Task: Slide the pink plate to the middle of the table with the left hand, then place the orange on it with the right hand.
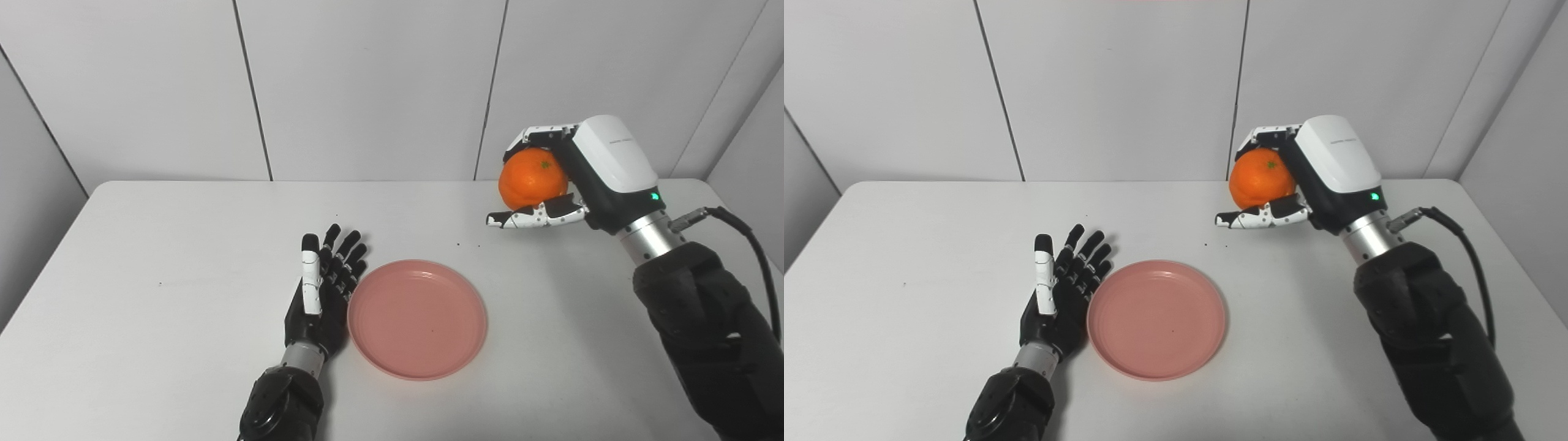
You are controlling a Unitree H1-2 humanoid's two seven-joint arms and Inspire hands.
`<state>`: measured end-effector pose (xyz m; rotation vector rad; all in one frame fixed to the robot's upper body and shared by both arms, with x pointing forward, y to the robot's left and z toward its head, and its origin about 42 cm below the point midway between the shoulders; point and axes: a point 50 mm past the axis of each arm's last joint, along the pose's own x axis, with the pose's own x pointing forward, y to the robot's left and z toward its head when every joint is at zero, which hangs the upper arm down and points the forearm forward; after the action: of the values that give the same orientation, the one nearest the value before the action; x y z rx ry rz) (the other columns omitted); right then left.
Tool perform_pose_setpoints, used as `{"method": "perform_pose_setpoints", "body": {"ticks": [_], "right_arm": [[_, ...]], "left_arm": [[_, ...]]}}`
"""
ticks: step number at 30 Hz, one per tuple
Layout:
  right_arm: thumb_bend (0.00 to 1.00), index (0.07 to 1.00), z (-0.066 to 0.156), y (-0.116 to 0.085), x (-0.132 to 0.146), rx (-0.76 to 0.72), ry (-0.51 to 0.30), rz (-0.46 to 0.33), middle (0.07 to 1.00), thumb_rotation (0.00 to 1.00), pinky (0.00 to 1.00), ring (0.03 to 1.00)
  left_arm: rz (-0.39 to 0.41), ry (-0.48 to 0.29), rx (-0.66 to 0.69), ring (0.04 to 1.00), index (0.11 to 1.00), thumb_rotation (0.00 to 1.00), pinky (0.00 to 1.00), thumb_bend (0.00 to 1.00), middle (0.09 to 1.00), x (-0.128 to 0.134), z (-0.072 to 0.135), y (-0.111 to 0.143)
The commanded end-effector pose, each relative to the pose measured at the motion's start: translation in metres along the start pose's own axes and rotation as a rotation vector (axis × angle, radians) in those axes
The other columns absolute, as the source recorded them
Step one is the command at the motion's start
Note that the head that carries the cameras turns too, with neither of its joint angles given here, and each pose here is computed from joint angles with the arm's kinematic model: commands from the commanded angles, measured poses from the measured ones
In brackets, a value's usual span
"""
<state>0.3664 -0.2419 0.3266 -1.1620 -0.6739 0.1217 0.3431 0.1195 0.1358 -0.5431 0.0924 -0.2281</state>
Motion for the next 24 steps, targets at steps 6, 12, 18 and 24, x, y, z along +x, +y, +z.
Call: {"method": "perform_pose_setpoints", "body": {"ticks": [6, 12, 18, 24], "right_arm": [[0.69, 0.233, 0.038, -0.009, 0.016, -0.036, -0.151, -0.050, 0.207, 0.33, 0.09, 0.135], [0.69, 0.257, 0.052, 0.003, 0.020, 0.008, -0.193, -0.007, 0.221, 0.33, 0.10, 0.149], [0.68, 0.280, 0.062, 0.018, 0.022, 0.008, -0.217, 0.052, 0.242, 0.36, 0.12, 0.174], [0.67, 0.263, 0.069, 0.035, 0.023, 0.009, -0.242, 0.102, 0.239, 0.36, 0.12, 0.170]], "left_arm": [[0.043, 0.056, -0.013, 0.948, 1.000, 0.89, 1.00, 0.87, 0.947, -0.003, -0.015, -0.001], [0.045, 0.055, -0.016, 0.948, 1.000, 0.88, 1.00, 0.87, 0.944, -0.003, -0.015, 0.000], [0.050, 0.058, -0.014, 0.946, 1.000, 0.89, 1.00, 0.87, 0.939, -0.004, -0.014, 0.000], [0.050, 0.055, -0.014, 0.949, 1.000, 0.91, 1.00, 0.86, 0.941, -0.005, -0.013, 0.000]]}}
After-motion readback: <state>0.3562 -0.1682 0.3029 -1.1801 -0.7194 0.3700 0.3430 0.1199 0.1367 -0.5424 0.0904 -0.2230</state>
